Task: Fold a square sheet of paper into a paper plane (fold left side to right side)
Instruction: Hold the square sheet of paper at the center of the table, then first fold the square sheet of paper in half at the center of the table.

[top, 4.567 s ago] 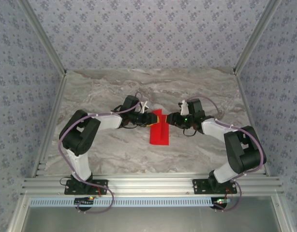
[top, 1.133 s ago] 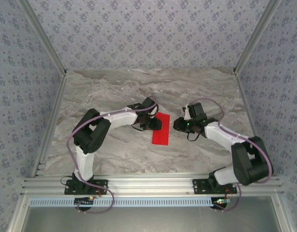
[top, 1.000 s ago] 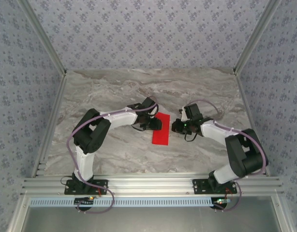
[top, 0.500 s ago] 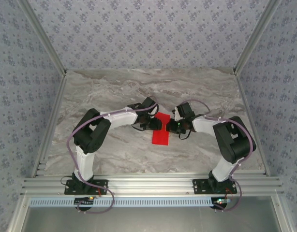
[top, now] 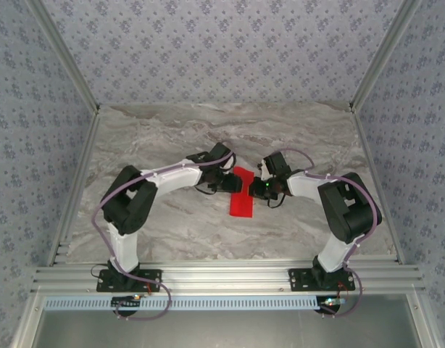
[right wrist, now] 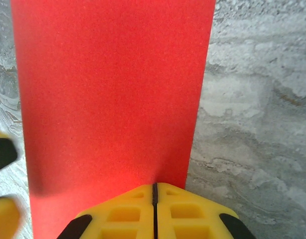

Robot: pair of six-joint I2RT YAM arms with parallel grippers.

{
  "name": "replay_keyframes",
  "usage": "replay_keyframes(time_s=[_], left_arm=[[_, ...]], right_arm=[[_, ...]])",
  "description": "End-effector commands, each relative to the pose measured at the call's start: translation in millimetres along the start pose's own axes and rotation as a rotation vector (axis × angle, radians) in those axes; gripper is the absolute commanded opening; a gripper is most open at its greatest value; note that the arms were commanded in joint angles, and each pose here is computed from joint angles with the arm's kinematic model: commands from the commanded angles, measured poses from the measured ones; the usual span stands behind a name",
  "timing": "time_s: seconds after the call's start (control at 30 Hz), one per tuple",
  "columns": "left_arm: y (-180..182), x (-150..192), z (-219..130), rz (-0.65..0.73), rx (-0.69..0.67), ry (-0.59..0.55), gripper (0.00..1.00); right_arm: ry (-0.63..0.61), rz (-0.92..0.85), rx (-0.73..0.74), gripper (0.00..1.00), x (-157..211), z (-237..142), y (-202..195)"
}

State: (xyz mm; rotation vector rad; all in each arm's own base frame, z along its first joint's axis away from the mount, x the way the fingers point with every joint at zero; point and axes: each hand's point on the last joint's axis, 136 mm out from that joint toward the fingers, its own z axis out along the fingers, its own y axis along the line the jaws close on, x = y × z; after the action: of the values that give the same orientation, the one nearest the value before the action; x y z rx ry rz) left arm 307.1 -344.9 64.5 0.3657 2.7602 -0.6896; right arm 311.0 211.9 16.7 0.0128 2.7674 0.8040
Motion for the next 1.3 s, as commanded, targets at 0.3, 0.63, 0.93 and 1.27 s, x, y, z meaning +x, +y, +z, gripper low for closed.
replay_keyframes(time_s=[0.3,0.63,0.93,1.27], left_arm=[[-50.8,-5.4,-5.5,0.004,0.293,-0.011,0.24],[-15.6,11.3,36.7,-0.051,0.192,0.059,0.21],[18.8,25.8,48.0,-0.092,0.12,0.082,0.2],[46.2,24.2,23.8,-0.134,0.108,0.044,0.19]], right_arm=[[0.125,0.033,0.182,0.08,36.8,11.7,-41.9],[0.136,0.016,0.209,0.09,38.0,9.7,-43.1],[0.161,0.001,0.247,0.09,42.9,7.7,-49.5],[0.174,-0.006,0.247,0.09,45.1,6.6,-50.2]])
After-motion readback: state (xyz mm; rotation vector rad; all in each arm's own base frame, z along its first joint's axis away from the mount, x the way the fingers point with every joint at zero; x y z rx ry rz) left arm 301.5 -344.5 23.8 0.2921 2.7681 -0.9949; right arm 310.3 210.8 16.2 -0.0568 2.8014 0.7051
